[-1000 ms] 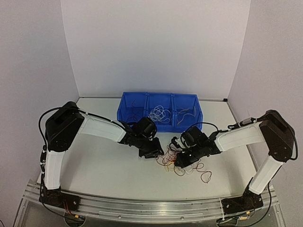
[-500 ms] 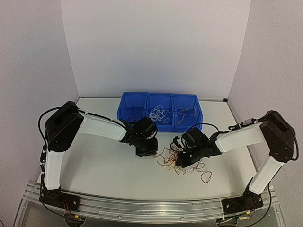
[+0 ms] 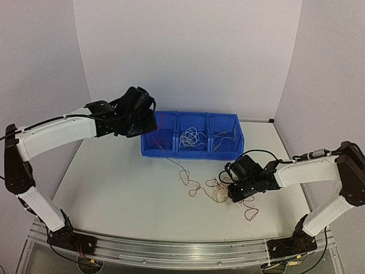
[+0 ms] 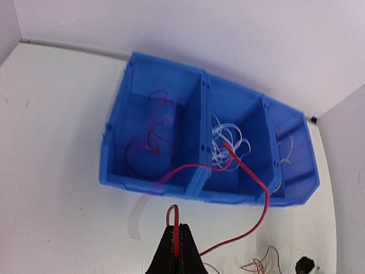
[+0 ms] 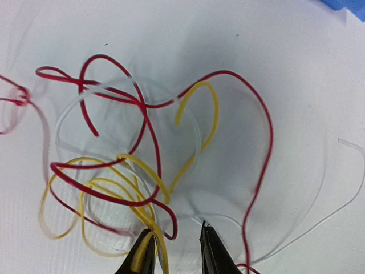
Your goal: Untangle the cables
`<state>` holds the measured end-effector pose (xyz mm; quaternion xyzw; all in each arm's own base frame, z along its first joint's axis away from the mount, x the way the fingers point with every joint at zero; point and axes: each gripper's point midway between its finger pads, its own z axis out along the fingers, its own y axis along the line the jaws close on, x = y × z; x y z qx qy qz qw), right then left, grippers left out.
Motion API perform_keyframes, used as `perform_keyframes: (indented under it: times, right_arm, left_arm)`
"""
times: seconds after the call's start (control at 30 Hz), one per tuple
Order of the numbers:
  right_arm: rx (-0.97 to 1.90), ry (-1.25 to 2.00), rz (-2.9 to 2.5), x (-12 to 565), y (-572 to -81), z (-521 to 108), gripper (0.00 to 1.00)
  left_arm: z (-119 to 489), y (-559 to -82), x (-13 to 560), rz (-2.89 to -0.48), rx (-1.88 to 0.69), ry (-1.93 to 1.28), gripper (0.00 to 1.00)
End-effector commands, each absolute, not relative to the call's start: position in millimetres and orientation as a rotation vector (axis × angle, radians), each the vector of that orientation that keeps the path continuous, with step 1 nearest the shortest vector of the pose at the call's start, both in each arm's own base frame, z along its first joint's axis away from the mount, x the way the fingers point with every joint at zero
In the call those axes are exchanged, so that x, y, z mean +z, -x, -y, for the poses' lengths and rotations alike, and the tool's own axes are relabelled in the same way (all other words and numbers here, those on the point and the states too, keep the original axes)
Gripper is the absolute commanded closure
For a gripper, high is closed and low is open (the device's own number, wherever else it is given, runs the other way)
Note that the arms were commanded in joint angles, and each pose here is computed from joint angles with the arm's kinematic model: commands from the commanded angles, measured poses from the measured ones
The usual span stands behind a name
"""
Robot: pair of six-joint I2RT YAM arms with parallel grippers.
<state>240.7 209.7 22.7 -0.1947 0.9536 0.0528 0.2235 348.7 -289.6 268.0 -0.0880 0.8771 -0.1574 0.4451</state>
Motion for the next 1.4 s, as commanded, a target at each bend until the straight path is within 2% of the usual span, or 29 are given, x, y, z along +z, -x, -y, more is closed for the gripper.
perform_keyframes:
  times: [0.0, 0.33, 0.6, 0.7, 0.97, 1.07, 1.37]
  right_arm:
    - [-0.010, 0.503, -2.615, 30.2, -240.7, -181.0, 0.74]
    - [-0.054, 0.424, -2.695, 11.9, -221.0, -157.5, 0.72]
    - [-0.146, 0.340, -2.718, 7.7, -209.4, -129.6, 0.70]
    - [-0.174, 0.210, -2.735, 9.7, -208.6, -109.4, 0.69]
    - [-0.176, -0.175, -2.749, 14.6, -205.6, -65.1, 0.67]
    - [-0.185, -0.183, -2.744, 22.9, -209.0, -63.8, 0.66]
    - [-0.030, -0.010, -2.687, 48.7, -228.6, -90.9, 0.63]
  left_arm:
    - [242.4, -350.8, 334.8, -2.007, -0.249, 0.249, 1.00]
    - [177.8, -354.3, 448.1, -1.764, -0.133, 0.308, 1.00]
    - [116.5, -338.9, 528.0, -1.562, 0.077, 0.405, 1.00]
    - [93.8, -332.1, 544.3, -1.503, 0.179, 0.450, 1.00]
    - [48.6, -315.9, 555.7, -1.424, 0.267, 0.542, 1.00]
    - [46.3, -315.5, 552.7, -1.434, 0.273, 0.533, 1.00]
    - [129.4, -347.2, 490.8, -1.654, -0.107, 0.224, 1.00]
